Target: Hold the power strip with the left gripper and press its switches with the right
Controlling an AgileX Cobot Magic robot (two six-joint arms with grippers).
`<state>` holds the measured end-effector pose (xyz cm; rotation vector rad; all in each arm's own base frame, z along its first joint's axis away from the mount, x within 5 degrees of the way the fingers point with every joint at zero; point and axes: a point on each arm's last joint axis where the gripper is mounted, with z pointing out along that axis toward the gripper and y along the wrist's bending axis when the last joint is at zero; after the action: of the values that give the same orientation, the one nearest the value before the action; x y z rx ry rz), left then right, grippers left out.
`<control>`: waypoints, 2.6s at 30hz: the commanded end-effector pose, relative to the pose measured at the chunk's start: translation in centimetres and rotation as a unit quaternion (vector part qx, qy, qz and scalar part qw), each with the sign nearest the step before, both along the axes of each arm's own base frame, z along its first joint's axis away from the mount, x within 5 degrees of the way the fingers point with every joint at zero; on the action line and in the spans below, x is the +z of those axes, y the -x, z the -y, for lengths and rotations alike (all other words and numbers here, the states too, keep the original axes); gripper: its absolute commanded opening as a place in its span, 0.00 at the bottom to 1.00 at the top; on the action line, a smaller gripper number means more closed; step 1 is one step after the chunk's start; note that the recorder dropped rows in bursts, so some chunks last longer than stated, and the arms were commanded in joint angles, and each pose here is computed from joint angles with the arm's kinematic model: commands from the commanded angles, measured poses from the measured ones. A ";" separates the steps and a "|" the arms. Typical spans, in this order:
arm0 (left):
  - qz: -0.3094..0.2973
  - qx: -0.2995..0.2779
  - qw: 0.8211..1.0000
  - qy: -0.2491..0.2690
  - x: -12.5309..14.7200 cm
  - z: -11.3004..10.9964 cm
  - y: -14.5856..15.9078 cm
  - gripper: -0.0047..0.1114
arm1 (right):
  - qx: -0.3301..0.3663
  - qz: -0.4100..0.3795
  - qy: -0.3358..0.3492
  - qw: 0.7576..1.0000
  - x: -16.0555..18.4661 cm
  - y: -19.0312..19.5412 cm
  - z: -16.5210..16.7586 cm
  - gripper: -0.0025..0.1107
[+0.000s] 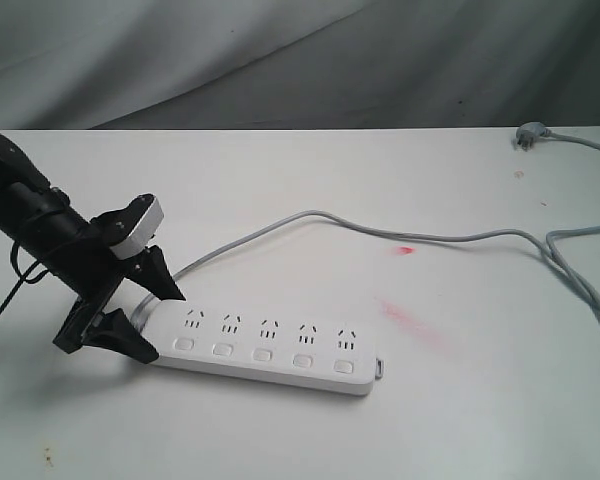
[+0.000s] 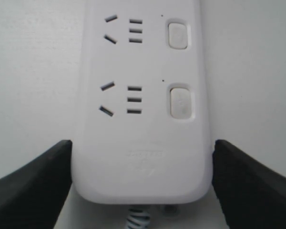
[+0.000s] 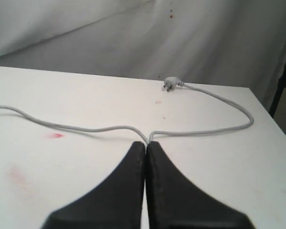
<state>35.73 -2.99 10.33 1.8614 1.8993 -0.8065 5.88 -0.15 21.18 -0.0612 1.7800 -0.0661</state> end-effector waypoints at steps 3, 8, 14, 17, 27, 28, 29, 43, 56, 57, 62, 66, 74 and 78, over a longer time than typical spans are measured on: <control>0.002 -0.004 1.000 0.003 0.2 0.1 -0.1 0.35 | -0.001 0.011 0.000 1.000 -2.1 0.4 0.0 0.02; 0.002 -0.004 1.000 0.003 0.2 0.1 -0.1 0.35 | -0.017 0.016 -0.010 1.000 -2.3 0.4 0.1 0.02; 0.002 -0.004 1.000 0.003 0.2 0.1 -0.1 0.35 | -0.059 0.014 -0.018 0.998 -2.3 0.4 0.6 0.02; 0.002 -0.004 1.000 0.003 0.2 0.1 -0.1 0.35 | -0.061 0.008 -0.024 0.998 -2.4 0.5 0.6 0.02; 0.002 -0.004 1.000 0.003 0.2 0.1 -0.1 0.35 | -0.062 -0.015 -0.026 0.998 -2.9 0.6 0.6 0.02; 0.002 -0.004 1.000 0.003 0.2 0.1 -0.1 0.35 | -0.062 -0.015 -0.026 0.998 -2.9 0.6 0.6 0.02; 0.002 -0.004 1.000 0.003 0.2 0.1 -0.1 0.35 | -0.062 -0.015 -0.026 0.998 -2.9 0.6 0.6 0.02; 0.002 -0.004 1.000 0.003 0.2 0.1 -0.1 0.35 | -0.062 -0.015 -0.027 0.998 -2.9 0.6 0.6 0.02; 0.002 -0.004 1.000 0.003 0.2 0.1 -0.1 0.35 | -0.062 -0.015 -0.026 0.998 -2.9 0.6 0.6 0.02; 0.002 -0.004 1.000 0.003 0.2 0.1 -0.1 0.35 | -0.062 -0.015 -0.026 0.998 -2.9 0.6 0.6 0.02; 0.002 -0.004 1.000 0.003 0.2 0.1 -0.1 0.35 | -0.062 -0.015 -0.026 0.998 -2.9 0.6 0.6 0.02; 0.002 -0.004 1.000 0.003 0.2 0.1 -0.1 0.35 | -0.062 -0.015 -0.026 0.998 -2.9 0.6 0.6 0.02; 0.003 0.000 1.000 0.007 0.2 0.2 -0.1 0.67 | -0.062 -0.015 -0.026 0.998 -2.9 0.6 0.6 0.02; 0.000 0.026 1.000 0.013 0.8 0.3 -0.5 0.91 | -0.062 -0.015 -0.026 0.998 -2.9 0.6 0.6 0.02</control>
<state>35.77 -3.05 10.37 1.8482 1.9017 -0.8097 5.36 -0.70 18.41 0.0784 1.8163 -0.1082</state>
